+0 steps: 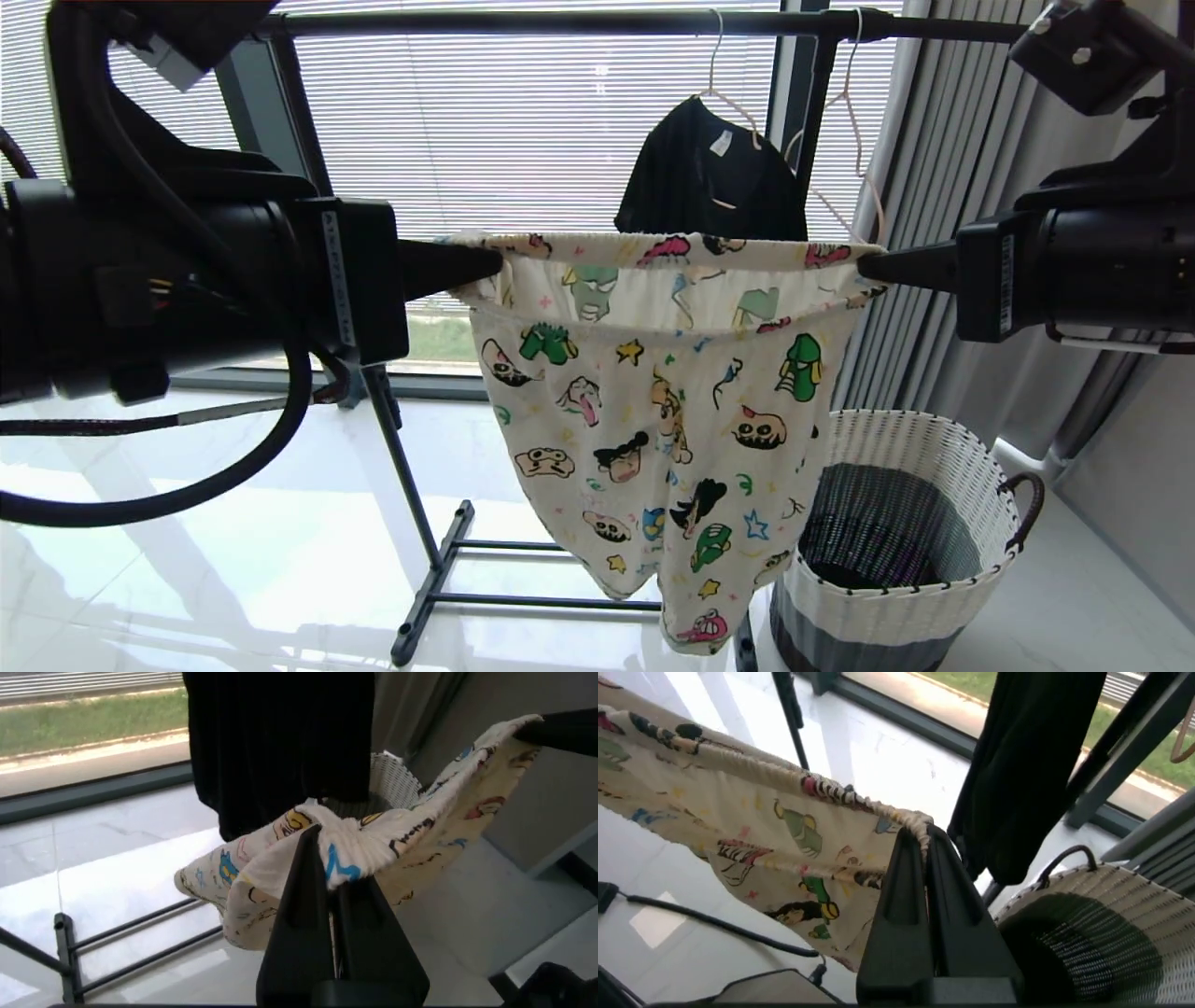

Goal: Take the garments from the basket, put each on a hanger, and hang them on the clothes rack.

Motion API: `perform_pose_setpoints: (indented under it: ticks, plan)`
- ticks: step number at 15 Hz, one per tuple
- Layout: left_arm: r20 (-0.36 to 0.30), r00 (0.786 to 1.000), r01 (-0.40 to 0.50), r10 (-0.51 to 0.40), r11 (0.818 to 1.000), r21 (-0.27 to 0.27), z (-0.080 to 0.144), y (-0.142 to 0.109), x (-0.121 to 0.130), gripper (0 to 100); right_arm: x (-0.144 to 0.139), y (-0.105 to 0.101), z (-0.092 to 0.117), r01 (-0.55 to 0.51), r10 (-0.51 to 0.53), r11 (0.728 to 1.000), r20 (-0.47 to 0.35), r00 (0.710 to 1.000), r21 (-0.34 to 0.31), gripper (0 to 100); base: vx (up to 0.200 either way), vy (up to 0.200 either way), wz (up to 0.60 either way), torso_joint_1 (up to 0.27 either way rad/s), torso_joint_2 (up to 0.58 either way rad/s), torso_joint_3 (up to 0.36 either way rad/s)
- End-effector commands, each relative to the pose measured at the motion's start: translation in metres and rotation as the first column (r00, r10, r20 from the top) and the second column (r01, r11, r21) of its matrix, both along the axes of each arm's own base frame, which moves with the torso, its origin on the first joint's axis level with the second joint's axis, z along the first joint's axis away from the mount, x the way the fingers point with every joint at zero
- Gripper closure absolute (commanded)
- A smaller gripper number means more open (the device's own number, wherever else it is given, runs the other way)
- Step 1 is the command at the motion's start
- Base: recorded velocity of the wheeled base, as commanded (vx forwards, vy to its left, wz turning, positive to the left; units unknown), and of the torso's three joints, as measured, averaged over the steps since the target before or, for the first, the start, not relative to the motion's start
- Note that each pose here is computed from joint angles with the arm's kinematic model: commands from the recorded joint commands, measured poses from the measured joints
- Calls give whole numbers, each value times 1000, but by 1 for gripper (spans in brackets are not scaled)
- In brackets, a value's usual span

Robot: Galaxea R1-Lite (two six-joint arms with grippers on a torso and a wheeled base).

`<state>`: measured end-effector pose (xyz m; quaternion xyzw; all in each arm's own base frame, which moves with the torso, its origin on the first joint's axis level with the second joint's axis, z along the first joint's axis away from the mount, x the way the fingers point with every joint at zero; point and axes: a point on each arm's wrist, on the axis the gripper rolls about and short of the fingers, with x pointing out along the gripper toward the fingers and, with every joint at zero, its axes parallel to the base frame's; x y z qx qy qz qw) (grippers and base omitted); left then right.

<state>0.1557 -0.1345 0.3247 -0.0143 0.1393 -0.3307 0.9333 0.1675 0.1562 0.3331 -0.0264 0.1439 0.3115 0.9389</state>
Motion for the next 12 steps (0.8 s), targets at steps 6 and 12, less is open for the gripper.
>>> perform_pose_setpoints:
  ticks: [6, 12]
  plan:
    - [196, 977, 75, -80, 997, 34, -7, -48, 29, 100, -51, -43, -5, -165, 165, 986, -78, 983, -4, 100, 0, 0, 0, 0, 0, 0]
    - [238, 968, 78, -85, 996, 36, -7, -72, 51, 100, -81, -46, -17, -316, 311, 949, -126, 942, -23, 100, 0, 0, 0, 0, 0, 0]
